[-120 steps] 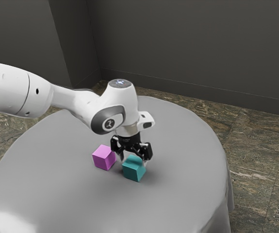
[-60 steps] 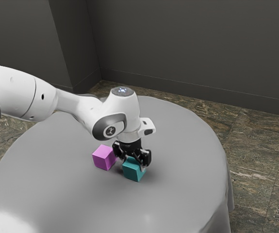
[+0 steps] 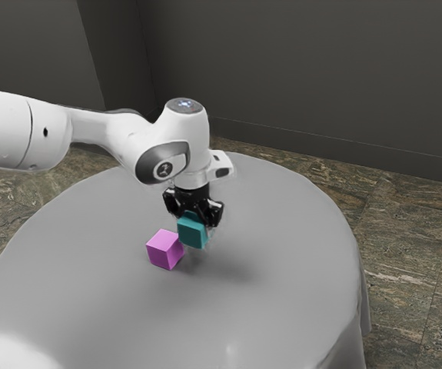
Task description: Pick up the blue block with one arm, and put the blue block on the pink block with one arm
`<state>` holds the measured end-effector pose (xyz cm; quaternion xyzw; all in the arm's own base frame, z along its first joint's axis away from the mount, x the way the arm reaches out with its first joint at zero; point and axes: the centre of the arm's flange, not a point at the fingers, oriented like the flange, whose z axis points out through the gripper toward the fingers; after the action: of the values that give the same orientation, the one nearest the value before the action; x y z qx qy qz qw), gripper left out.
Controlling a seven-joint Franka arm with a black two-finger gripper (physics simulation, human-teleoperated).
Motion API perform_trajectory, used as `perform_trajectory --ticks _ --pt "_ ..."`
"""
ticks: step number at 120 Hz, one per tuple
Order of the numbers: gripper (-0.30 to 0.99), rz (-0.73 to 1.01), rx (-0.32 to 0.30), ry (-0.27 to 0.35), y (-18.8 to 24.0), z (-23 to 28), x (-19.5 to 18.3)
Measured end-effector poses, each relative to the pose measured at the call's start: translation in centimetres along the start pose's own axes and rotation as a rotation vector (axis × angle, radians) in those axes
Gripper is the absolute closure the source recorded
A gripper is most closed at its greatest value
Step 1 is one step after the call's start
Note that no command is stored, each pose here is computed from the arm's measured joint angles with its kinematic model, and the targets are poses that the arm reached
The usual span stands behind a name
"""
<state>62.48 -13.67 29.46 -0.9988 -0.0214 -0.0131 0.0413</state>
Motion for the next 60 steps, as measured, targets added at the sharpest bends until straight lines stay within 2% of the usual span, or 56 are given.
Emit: perform_trajectory --ticks 11,22,39,60 --pt "0.31 -0.056 0.036 0.022 -3.5 -3.6 0.7" --pt "0.30 -0.120 0.050 0.018 -7.2 -5.8 -0.4" --pt "0.30 -0.152 0.040 0.002 -10.5 -5.4 -3.2" --pt "0.29 -0.107 0.001 0.013 -11.3 -4.4 -2.7"
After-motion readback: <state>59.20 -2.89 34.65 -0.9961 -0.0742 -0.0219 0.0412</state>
